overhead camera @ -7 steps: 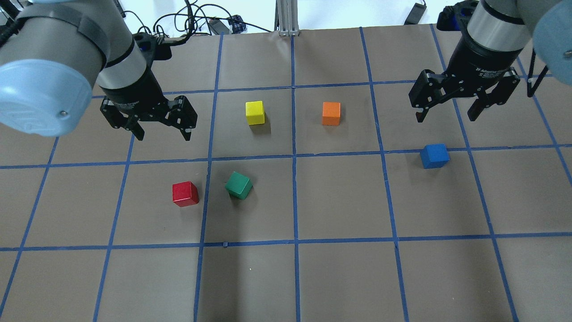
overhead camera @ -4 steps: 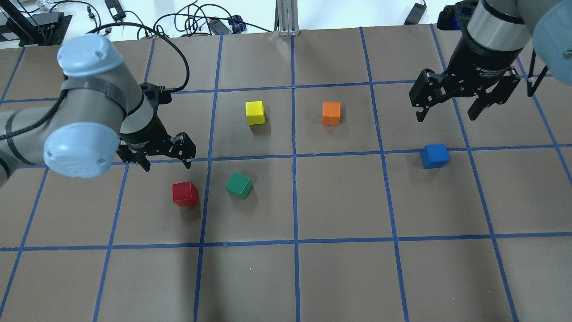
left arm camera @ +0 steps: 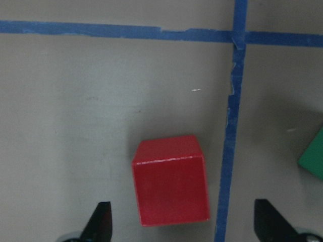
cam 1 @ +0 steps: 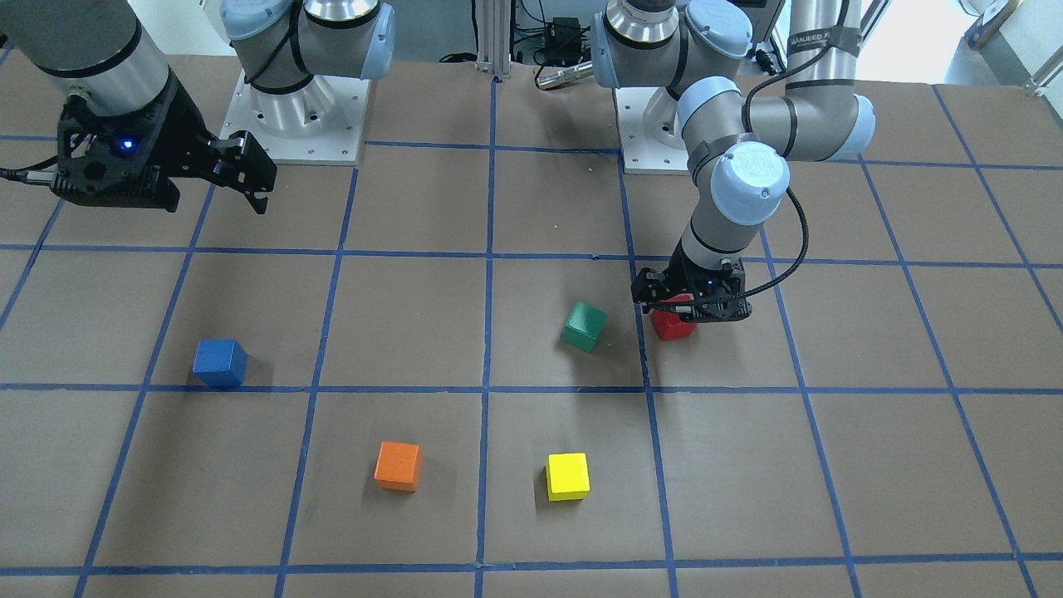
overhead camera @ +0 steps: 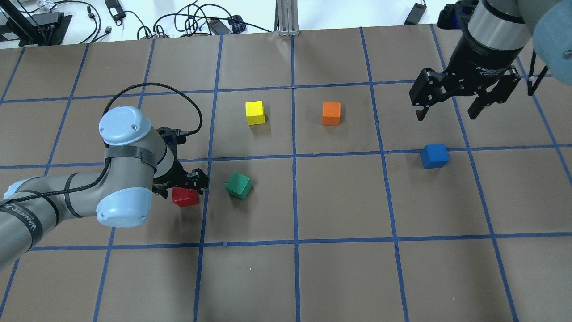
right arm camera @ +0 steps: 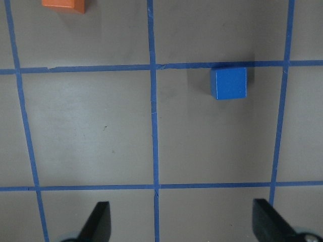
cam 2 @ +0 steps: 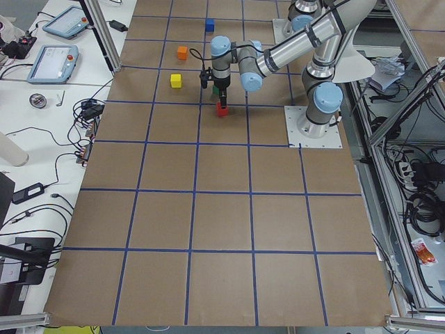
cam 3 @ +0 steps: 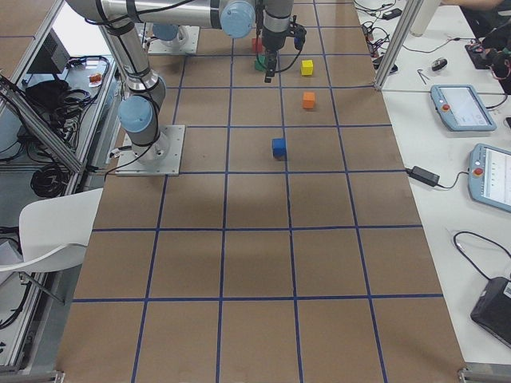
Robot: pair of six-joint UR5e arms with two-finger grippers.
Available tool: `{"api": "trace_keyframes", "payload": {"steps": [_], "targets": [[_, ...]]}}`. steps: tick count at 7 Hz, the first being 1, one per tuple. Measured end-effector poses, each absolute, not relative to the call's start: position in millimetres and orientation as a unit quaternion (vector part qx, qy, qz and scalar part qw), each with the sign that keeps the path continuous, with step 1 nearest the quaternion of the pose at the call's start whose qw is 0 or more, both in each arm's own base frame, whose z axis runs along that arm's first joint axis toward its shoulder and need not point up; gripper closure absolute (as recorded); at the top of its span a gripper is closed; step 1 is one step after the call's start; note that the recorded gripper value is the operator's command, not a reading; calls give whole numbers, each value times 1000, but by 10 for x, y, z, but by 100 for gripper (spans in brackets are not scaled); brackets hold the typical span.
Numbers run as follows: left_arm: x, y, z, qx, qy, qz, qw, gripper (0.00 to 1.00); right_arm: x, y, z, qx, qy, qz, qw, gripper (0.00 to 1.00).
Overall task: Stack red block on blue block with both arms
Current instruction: 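Close the left gripper on the red cube and lift it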
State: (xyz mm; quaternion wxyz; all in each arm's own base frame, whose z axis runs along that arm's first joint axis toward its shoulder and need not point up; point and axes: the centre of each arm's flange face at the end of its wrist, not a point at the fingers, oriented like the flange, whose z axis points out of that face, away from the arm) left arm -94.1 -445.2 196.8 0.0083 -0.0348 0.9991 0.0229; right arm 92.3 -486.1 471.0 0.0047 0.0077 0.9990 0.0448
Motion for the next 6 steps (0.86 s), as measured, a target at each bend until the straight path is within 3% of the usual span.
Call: {"api": "trace_keyframes", "payload": {"steps": [1,2,6], "targets": [[-938,-4455,1839,-33,999,23,9,79,924,-4859,4711,8,999,45,5,0],[-933,-4475,1777,-30,999,21,11,86,924,-4858,4712,8,999,45,5,0],[-1010,-4843,2181,-13,1000,-2,6,86,923,-4857,4713,8,999,45,4,0]]}}
